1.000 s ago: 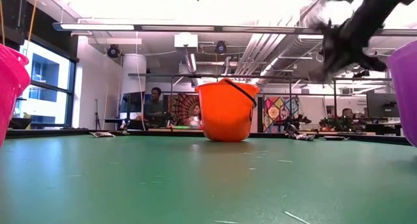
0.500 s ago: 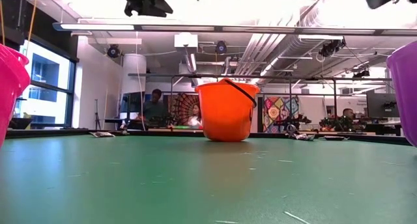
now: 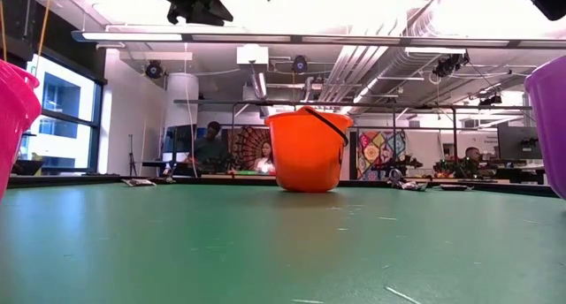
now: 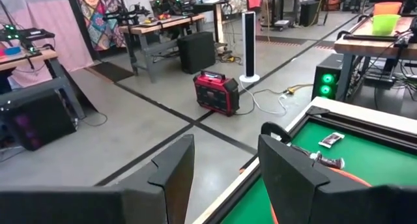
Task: Sort candy by brand, put in halloween buckets
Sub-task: Put the brown chocolate into the violet bucket
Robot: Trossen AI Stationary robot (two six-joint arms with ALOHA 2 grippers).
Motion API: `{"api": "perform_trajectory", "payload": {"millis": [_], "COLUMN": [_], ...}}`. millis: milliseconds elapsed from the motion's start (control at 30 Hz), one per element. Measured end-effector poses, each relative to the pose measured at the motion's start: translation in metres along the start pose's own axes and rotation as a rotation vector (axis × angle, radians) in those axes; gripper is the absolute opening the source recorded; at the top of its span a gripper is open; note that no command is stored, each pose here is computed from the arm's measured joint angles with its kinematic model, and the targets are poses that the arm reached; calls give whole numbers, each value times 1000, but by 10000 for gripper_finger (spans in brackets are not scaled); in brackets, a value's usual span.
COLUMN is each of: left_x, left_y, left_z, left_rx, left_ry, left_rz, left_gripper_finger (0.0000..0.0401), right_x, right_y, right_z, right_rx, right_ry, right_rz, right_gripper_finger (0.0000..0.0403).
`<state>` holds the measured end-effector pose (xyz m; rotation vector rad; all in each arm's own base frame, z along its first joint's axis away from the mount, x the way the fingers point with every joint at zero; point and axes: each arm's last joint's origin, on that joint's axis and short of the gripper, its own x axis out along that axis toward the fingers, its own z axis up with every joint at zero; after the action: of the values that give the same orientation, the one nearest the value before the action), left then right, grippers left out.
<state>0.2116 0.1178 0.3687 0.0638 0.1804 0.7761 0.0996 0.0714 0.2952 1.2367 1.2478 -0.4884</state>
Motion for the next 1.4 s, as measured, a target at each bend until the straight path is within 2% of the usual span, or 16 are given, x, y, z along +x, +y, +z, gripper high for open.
{"api": "perform_trajectory", "payload": {"millis": [100,200,500,600,700,767,833,933,1033,1133,1200,1400], "left_x": [0,0,-1,-6,-11,-10,-1,20,37,48,52,56], "left_y": [0,0,0,2,7,15,29,49,60,65,67,72], "left_z": [0,0,-1,-1,-5,-14,-31,-69,-98,-127,-142,-172], "left_rx": [1,1,28,85,103,71,28,-5,-114,-145,-164,-189], "left_ry": [3,3,10,26,77,168,322,613,803,1009,1118,1252], "left_rz": [0,0,0,-2,12,61,137,133,79,74,96,204], "left_gripper_finger": [160,160,160,160,160,160,160,161,165,171,172,172], "right_x": [9,15,16,5,-8,-17,-22,-24,-22,-16,-11,7], "right_y": [2,3,9,19,33,43,52,59,61,63,66,82], "right_z": [1,0,-3,-3,5,14,26,46,66,86,98,136], "right_rx": [0,17,-2,2,34,63,80,75,85,87,42,-111], "right_ry": [1,24,109,62,-124,-299,-470,-618,-638,-611,-607,-652], "right_rz": [32,4,21,120,277,397,475,473,423,365,328,263], "right_gripper_finger": [13,42,195,220,226,226,227,227,227,227,227,227]}}
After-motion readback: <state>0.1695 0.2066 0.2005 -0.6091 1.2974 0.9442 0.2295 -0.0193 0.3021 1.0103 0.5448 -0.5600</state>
